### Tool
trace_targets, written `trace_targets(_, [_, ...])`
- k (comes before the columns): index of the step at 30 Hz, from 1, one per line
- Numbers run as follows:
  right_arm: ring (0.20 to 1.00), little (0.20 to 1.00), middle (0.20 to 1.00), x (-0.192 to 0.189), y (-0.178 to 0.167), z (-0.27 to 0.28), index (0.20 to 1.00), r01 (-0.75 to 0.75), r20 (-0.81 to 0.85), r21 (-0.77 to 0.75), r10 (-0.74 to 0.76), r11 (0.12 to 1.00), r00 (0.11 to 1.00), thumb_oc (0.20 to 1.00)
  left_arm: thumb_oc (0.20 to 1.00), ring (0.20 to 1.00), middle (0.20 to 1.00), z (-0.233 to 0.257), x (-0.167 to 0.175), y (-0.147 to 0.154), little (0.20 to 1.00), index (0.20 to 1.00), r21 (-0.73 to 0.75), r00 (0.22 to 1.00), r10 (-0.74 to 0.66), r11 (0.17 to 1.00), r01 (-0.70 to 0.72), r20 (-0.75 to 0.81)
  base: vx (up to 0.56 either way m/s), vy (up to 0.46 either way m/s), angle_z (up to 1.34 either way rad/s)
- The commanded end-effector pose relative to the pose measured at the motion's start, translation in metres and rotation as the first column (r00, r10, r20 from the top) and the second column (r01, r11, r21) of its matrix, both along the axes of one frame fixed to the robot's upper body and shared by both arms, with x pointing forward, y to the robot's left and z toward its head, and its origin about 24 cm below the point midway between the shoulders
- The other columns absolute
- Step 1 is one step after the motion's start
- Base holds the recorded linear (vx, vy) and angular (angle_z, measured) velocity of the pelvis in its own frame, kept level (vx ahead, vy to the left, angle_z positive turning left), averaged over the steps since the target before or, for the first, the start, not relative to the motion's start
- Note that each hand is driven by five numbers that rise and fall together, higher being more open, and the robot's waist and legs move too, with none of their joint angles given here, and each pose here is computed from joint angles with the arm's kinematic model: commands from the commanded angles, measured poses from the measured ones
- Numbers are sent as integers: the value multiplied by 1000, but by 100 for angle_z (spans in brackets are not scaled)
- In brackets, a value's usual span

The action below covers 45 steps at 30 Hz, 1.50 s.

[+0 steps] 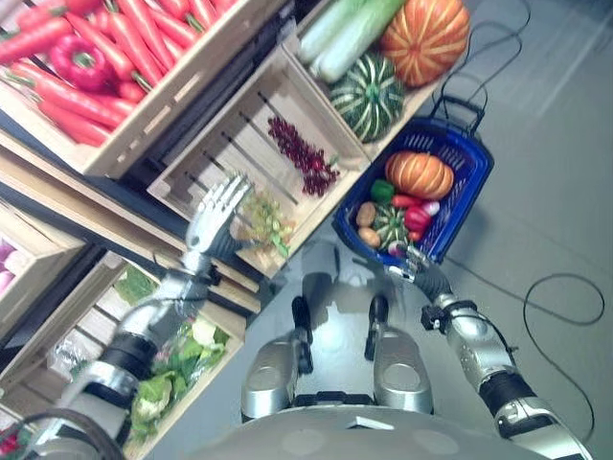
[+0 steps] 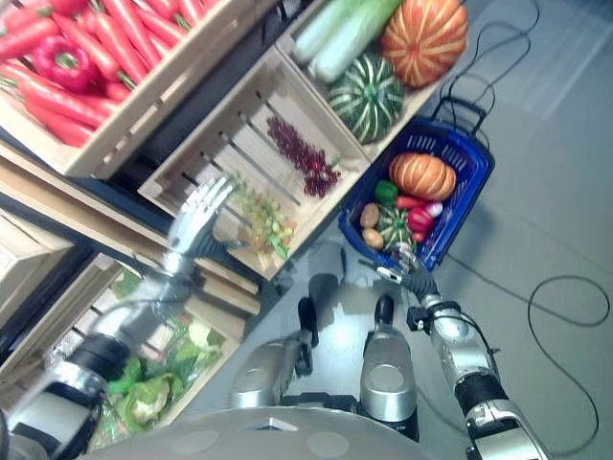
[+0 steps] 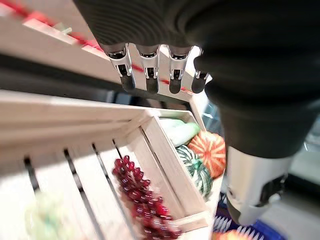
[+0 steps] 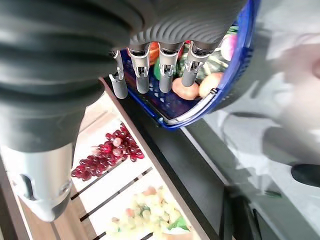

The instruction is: Pick up fruits and vegetables into the basket

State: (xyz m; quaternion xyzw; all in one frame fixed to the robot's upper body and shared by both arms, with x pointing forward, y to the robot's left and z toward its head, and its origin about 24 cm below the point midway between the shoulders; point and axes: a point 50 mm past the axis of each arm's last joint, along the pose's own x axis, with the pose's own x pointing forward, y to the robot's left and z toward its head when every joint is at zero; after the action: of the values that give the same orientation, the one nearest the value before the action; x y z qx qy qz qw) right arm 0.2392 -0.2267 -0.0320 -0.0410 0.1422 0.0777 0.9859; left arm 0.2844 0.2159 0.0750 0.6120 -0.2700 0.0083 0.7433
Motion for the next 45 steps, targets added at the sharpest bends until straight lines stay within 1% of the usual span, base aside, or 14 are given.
trace_targets(1, [1000,1000,1000,5,-4,28,1000,-4,143,-15,6,1000,990,1000,1000,1000,1000,35,12,5,1000,1000,148,986,27,988,-52,166,-43,49,-13])
trace_targets(4, [1000,1000,1000,12,-12,45,1000,13,206,-19,-9,1000,978,1000,1000,1000,1000,59,23,10,1000,1000,252,974,49,962,-105,222,-31,71,-17])
trace_targets(6, [1000,1000,1000,17,-20,60,1000,37,265,-3,-34,999,964,1000,1000,1000,1000,78,34,16,1000,1000,338,968,85,927,-165,238,2,92,-18])
trace_targets(11, [1000,1000,1000,25,-25,89,1000,48,382,28,-55,998,923,1000,1000,1000,1000,93,48,19,1000,1000,451,953,144,855,-256,267,-1,45,-16])
trace_targets(16, [1000,1000,1000,28,-29,115,1000,47,489,41,-61,998,870,1000,1000,1000,1000,96,57,28,1000,1000,466,931,242,813,-349,274,26,52,-20])
trace_targets(21, [1000,1000,1000,30,-24,142,1000,8,596,58,-41,998,802,1000,1000,1000,1000,83,63,48,1000,1000,462,863,417,728,-506,287,41,43,-9])
trace_targets(24, [1000,1000,1000,30,-20,152,1000,-25,630,63,-20,998,776,1000,1000,1000,1000,64,66,60,1000,1000,474,827,517,684,-554,220,73,56,-14])
trace_targets(26, [1000,1000,1000,30,-18,158,1000,-44,648,69,-11,997,762,1000,1000,1000,1000,55,65,64,1000,1000,487,809,557,663,-568,186,21,45,-9])
trace_targets(31, [1000,1000,1000,32,-12,171,1000,-76,690,51,20,996,723,1000,1000,1000,1000,32,61,79,1000,1000,535,714,698,581,-613,58,6,33,-9])
trace_targets(35, [1000,1000,1000,34,-11,176,1000,-72,705,43,20,997,709,1000,1000,1000,1000,25,57,82,1000,1000,539,690,721,558,-631,61,2,-1,-4])
trace_targets(36, [1000,1000,1000,35,-9,182,1000,-67,718,38,19,997,695,1000,1000,1000,1000,27,56,86,1000,1000,540,666,739,522,-660,100,0,0,0])
trace_targets(37, [1000,1000,1000,36,-9,185,1000,-63,726,35,18,997,688,1000,1000,1000,1000,28,55,88,1000,1000,535,657,744,508,-675,122,13,40,2])
trace_targets(42, [1000,1000,1000,37,-8,196,1000,-64,755,27,21,998,655,1000,1000,1000,1000,44,59,93,1000,1000,505,639,741,479,-718,205,0,0,0])
trace_targets(45, [1000,1000,1000,39,-6,202,1000,-71,769,16,34,997,638,1000,1000,1000,1000,47,61,95,1000,1000,505,623,760,469,-724,187,0,0,0])
